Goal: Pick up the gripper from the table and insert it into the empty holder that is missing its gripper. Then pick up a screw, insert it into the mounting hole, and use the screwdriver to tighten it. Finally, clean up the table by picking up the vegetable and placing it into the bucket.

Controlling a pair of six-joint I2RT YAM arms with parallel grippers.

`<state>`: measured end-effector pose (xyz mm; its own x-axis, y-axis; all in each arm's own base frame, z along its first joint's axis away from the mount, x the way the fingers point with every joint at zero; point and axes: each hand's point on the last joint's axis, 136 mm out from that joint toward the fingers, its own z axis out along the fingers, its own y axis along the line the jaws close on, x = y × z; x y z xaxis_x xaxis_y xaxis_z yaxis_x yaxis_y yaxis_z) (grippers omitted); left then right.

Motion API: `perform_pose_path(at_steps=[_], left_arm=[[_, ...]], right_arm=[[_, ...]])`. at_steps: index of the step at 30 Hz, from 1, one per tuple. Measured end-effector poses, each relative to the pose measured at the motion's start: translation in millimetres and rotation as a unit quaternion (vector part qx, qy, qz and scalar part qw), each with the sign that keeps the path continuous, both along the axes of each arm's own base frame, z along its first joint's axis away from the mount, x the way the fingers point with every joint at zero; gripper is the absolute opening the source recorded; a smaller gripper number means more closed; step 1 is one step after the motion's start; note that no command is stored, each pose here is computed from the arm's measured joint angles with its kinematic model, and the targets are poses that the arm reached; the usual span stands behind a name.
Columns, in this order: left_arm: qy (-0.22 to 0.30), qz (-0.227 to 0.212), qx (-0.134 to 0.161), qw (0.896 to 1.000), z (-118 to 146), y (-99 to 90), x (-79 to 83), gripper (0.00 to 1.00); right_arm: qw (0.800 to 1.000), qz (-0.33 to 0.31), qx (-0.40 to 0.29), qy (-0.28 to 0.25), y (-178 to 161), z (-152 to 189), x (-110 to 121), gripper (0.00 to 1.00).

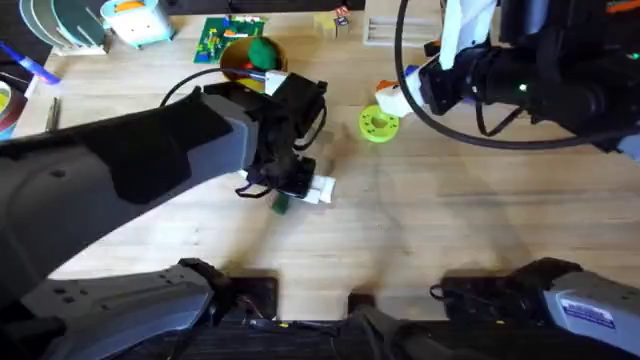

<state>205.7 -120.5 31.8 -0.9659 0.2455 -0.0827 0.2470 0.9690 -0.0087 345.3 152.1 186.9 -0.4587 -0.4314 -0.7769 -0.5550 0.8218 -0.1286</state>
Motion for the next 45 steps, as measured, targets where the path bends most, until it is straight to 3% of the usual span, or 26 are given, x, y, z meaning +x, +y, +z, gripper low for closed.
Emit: perform_pose_path(at_steps=[1,3,8,9,12,14,16,19,21,23,27,33,37,40,45], left_arm=[[0.000,0.000,0.000,1.000,0.1,0.0,-0.1,0.996],[0.001,-0.001,0.000,1.000,0.0,0.0,-0.3,0.868],[-0.001,-0.002,0.001,1.000,0.6,0.4,0.5,0.116],[-0.001,-0.003,0.000,1.000,1.8,-0.2,1.0,0.040],[0.003,-0.004,0.002,1.000,10.1,-1.1,1.5,0.021],[-0.009,-0.003,0.002,1.000,26.2,-4.9,11.8,0.021],[-0.038,-0.001,0.001,0.999,47.3,-9.2,28.5,0.021],[-0.119,0.012,-0.007,0.993,97.8,-15.2,67.9,0.021],[-0.195,0.033,-0.017,0.980,141.2,-15.1,100.5,0.021],[-0.278,0.061,-0.024,0.958,184.7,-8.9,132.3,0.021],[-0.379,0.119,-0.022,0.917,232.8,16.1,169.0,0.021],[-0.400,0.237,-0.018,0.885,227.0,57.9,202.5,0.021],[-0.394,0.296,-0.028,0.870,208.5,69.7,222.3,0.021],[-0.381,0.318,-0.030,0.868,192.6,70.2,229.7,0.020],[-0.355,0.329,-0.020,0.875,167.6,68.8,233.2,0.020]], right_arm=[[1.000,0.000,0.000,0.000,0.0,0.1,0.0,0.992],[1.000,0.000,0.000,0.000,0.0,0.0,-0.1,0.992],[1.000,0.000,0.000,0.000,0.0,0.0,0.0,0.992],[1.000,0.000,0.000,0.000,0.0,-0.1,-0.1,0.992],[1.000,0.000,0.000,0.000,0.0,-0.1,-0.1,0.992],[1.000,0.000,0.000,0.000,0.0,0.1,0.0,0.992],[1.000,0.000,0.000,0.000,0.0,0.0,0.0,0.992],[1.000,0.000,0.000,0.000,0.0,0.0,0.0,0.992],[1.000,0.000,0.000,0.000,0.0,0.0,-0.1,0.992],[1.000,0.000,0.000,0.000,0.0,0.0,0.0,0.992],[1.000,0.000,0.000,0.000,0.0,-0.1,-0.1,0.992],[1.000,0.000,0.000,0.000,0.0,-0.1,-0.1,0.991],[1.000,0.000,0.000,0.001,-0.1,-0.3,-0.2,0.992],[1.000,0.000,-0.001,0.002,-0.3,-1.0,-0.7,0.992],[1.000,0.000,-0.001,0.002,-0.3,-1.0,-0.7,0.992]])
